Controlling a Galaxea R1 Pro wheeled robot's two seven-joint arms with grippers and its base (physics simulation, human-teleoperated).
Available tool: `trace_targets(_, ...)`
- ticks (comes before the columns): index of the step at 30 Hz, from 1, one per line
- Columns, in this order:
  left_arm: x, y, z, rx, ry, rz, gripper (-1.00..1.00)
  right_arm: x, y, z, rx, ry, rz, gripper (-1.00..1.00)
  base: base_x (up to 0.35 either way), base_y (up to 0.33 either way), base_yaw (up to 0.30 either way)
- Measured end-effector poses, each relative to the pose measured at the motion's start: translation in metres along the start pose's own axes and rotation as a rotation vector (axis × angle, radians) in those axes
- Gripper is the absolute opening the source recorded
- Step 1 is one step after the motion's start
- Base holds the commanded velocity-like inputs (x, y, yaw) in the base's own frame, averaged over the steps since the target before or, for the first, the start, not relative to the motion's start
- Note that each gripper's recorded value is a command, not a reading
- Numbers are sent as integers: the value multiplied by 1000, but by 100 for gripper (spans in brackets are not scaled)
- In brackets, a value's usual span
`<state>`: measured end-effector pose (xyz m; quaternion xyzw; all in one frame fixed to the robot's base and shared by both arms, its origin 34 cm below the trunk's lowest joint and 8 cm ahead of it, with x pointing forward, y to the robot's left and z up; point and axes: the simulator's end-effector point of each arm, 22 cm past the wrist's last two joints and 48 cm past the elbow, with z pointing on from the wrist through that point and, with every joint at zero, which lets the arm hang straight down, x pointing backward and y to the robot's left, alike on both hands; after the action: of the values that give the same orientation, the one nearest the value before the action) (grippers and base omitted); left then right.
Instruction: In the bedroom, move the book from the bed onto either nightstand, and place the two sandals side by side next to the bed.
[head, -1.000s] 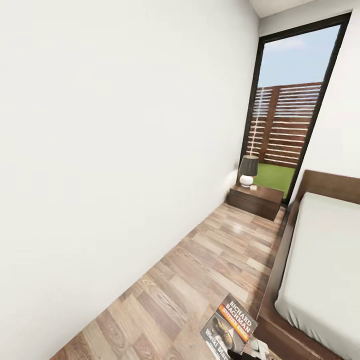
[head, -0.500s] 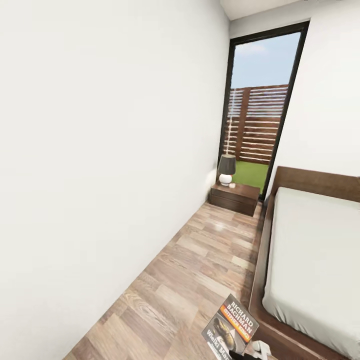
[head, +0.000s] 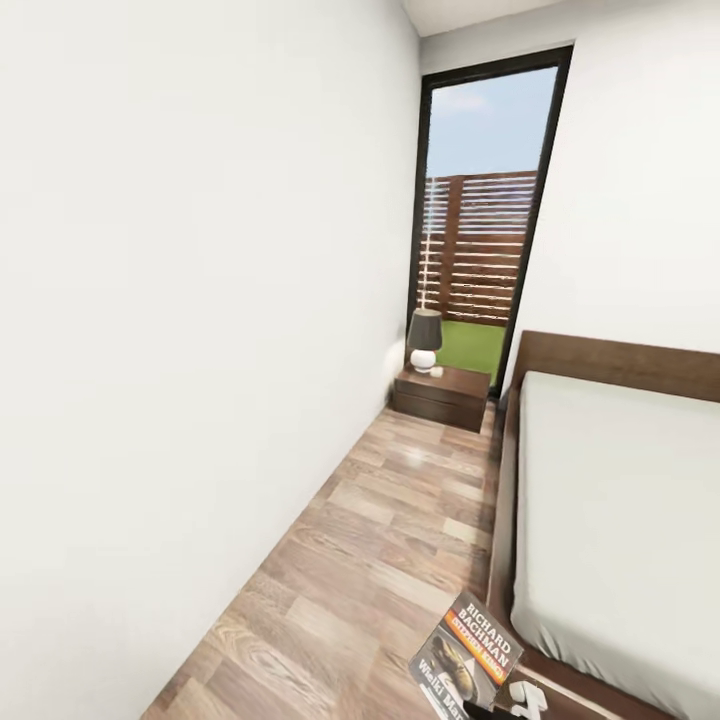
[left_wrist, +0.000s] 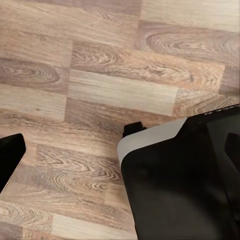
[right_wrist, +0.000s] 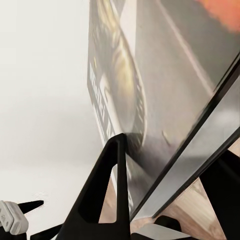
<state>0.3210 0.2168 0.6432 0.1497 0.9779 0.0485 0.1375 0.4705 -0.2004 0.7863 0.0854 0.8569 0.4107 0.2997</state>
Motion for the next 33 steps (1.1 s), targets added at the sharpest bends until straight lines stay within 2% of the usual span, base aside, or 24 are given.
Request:
trace_targets(13,2,-1,0,1,10,1,100,-1,0,-1,1,-3,0,-100,294,162,-7)
trace_targets(21,2,-1,0,1,11,2,100,-9,-10,-7,21,-13,-2,-100,299,147,0)
trace_targets(26,7,-2,0,3,35,7,100,-12,-12,-9,26,-18,-2,-100,307,41,0)
trace_targets(33,9,-5,-1,10,46,43,100,-13,-14,-11,29,-20,-2,-100,253,11,0)
